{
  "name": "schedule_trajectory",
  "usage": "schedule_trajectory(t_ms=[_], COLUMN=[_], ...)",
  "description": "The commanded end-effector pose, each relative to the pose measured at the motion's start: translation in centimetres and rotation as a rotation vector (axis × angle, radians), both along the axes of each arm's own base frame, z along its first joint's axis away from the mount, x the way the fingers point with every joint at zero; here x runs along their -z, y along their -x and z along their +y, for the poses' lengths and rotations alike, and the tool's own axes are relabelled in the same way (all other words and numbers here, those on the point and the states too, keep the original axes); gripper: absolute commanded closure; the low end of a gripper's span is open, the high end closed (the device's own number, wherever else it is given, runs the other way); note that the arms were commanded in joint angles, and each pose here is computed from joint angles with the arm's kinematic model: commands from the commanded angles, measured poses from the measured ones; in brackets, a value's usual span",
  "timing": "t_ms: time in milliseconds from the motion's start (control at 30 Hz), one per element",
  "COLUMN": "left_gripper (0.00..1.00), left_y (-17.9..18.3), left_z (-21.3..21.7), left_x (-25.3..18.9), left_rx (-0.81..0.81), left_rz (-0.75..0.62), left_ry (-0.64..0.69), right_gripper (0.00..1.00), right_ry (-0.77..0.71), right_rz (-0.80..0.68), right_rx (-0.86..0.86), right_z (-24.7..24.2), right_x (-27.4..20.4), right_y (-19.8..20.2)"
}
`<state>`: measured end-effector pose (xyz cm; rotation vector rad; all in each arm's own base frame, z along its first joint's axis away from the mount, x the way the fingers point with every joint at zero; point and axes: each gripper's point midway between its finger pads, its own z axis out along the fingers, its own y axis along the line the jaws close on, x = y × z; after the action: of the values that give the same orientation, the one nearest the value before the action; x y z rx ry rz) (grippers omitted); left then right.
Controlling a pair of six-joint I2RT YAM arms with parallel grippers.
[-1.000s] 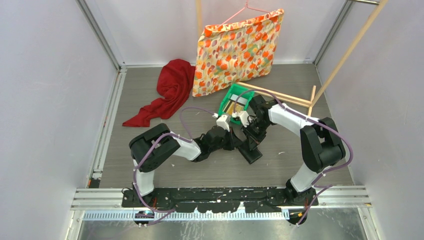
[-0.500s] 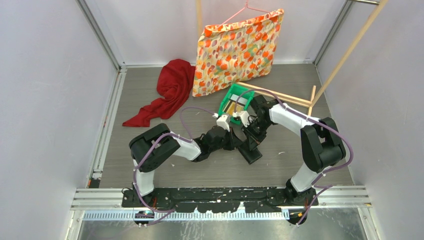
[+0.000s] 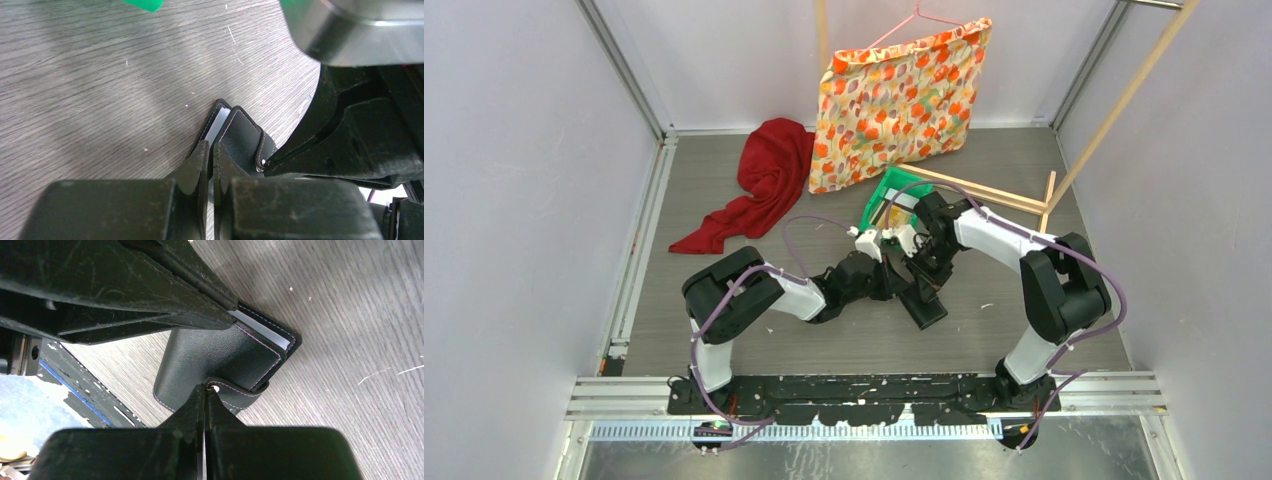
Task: Put the credit cards into the card holder
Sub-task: Close the card holder at the center of the board.
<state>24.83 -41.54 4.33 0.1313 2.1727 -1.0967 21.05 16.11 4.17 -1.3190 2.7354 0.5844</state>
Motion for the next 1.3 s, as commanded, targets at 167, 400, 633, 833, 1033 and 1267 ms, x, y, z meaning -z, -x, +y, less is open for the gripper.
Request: schedule_trajectory(t_ms=[167,400,633,833,1033,1267], left_gripper=[1.00,1.00,1.00,1.00,1.00,0.99], left_y=[0.3,0.4,0.5,0.7,0.9,0.4], left_z=[1.1,1.3,1.2,1.2,1.0,1.4], left_x=[2.2,1.9,1.4,1.1,0.6,-0.5], left_rx=[0.021,0.020,0.030,0.043,0.065,0.076], left_rz=[-0.031,-0.044,-0.062,-0.074,-0.092,-0.149], left_ry=[-0.102,-0.096,-0.074,-0.052,-0.032,-0.031], right_gripper=[0.99,0.99,0.99,0.99,0.93,0.24], right_ry=[0.098,0.152,0.195,0.222,0.167,-0.164], right_rz=[0.105,0.100,0.081,0.066,0.092,-0.009], right_rx=[-0.077,-0.102,-0.121,-0.138,-0.140,-0.122], right_z=[0.9,0.8,0.8,1.0,1.7,2.4], right_x=[3.7,4.5,5.1,5.6,4.6,-3.7], right_y=[3.1,3.5,3.8,3.9,3.7,1.6])
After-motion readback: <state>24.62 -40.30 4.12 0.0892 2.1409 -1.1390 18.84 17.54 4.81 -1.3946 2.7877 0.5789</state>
